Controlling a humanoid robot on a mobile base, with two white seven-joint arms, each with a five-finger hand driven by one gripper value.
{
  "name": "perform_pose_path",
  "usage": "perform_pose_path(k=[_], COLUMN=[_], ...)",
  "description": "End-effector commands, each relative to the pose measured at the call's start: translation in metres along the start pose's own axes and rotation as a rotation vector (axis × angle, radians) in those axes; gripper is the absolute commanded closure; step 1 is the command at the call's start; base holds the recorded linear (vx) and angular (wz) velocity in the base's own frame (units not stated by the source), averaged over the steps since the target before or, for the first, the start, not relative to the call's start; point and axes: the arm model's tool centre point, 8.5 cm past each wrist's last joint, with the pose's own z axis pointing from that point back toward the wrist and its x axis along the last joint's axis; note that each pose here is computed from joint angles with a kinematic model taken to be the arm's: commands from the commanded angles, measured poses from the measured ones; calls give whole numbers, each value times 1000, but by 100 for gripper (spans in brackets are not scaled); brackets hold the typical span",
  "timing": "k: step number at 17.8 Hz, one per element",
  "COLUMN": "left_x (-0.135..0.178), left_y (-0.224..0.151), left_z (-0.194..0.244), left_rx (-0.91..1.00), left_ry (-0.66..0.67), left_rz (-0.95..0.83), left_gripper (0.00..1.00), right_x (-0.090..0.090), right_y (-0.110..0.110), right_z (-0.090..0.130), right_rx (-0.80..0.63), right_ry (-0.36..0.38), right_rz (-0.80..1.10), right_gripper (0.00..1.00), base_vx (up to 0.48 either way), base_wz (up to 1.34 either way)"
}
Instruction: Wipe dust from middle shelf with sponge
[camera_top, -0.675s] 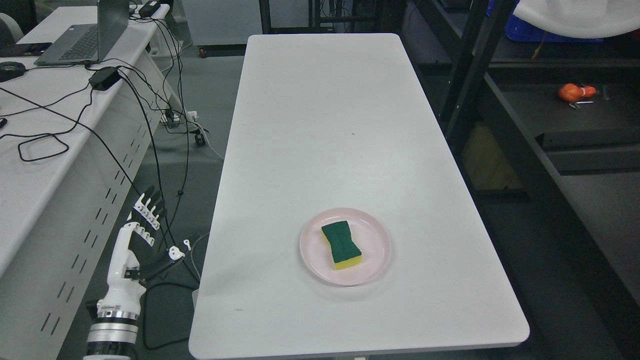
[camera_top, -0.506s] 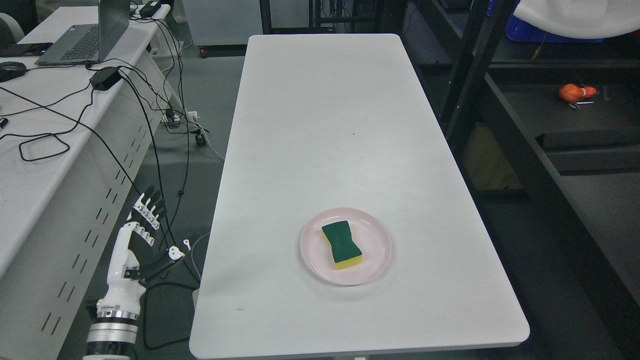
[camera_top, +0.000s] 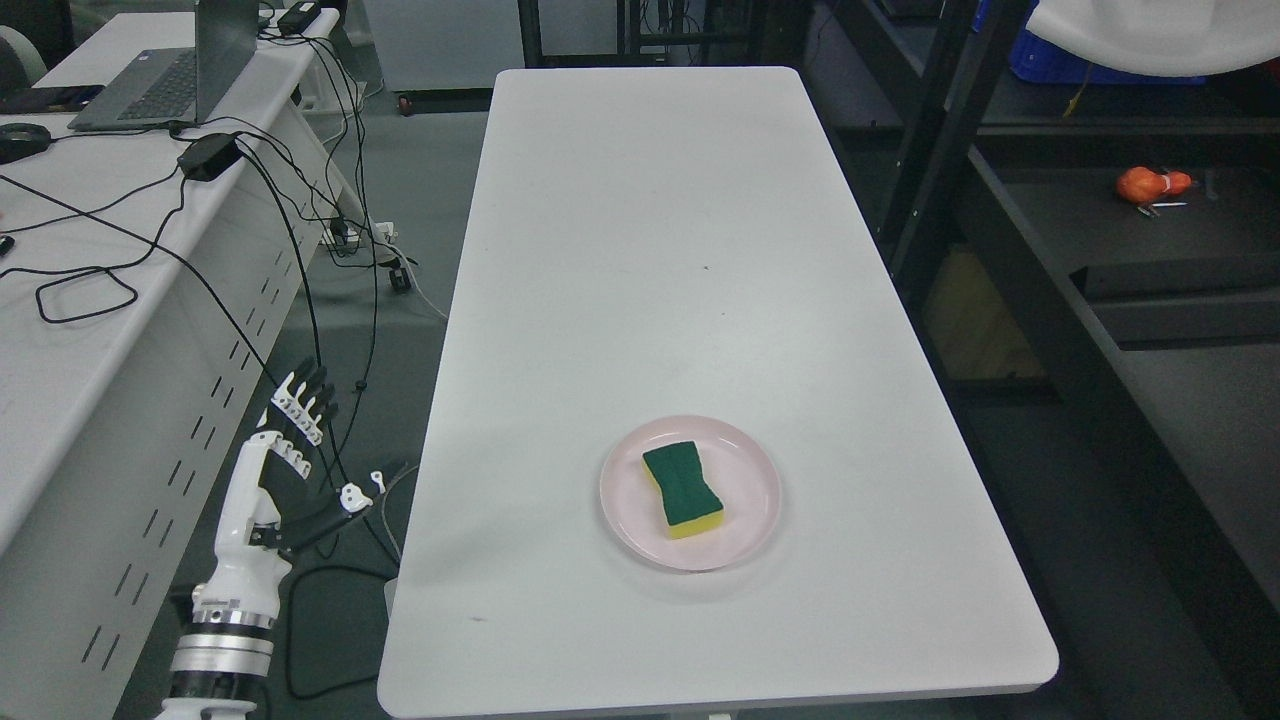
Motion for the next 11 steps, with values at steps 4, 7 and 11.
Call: perform_pose_path(k=[4,7,11], left_x=[40,46,58], left_y=[16,10,-10], left_z=[-52,-60,-92], left_rx=[-248,-426,-606], left_ry=[-182,-234,-365], left_rz=[-557,-810,-1146], left_gripper=[1,5,7], right_x=[2,2,2], right_y=[-10,-10,-10], right_z=[-1,-1,-1], right_rx=[-14,-14,-14], right_ry=[49,49,49], right_rz=[3,3,3], right_gripper=[0,0,0], base_vx=[0,0,0], base_wz=[0,0,0])
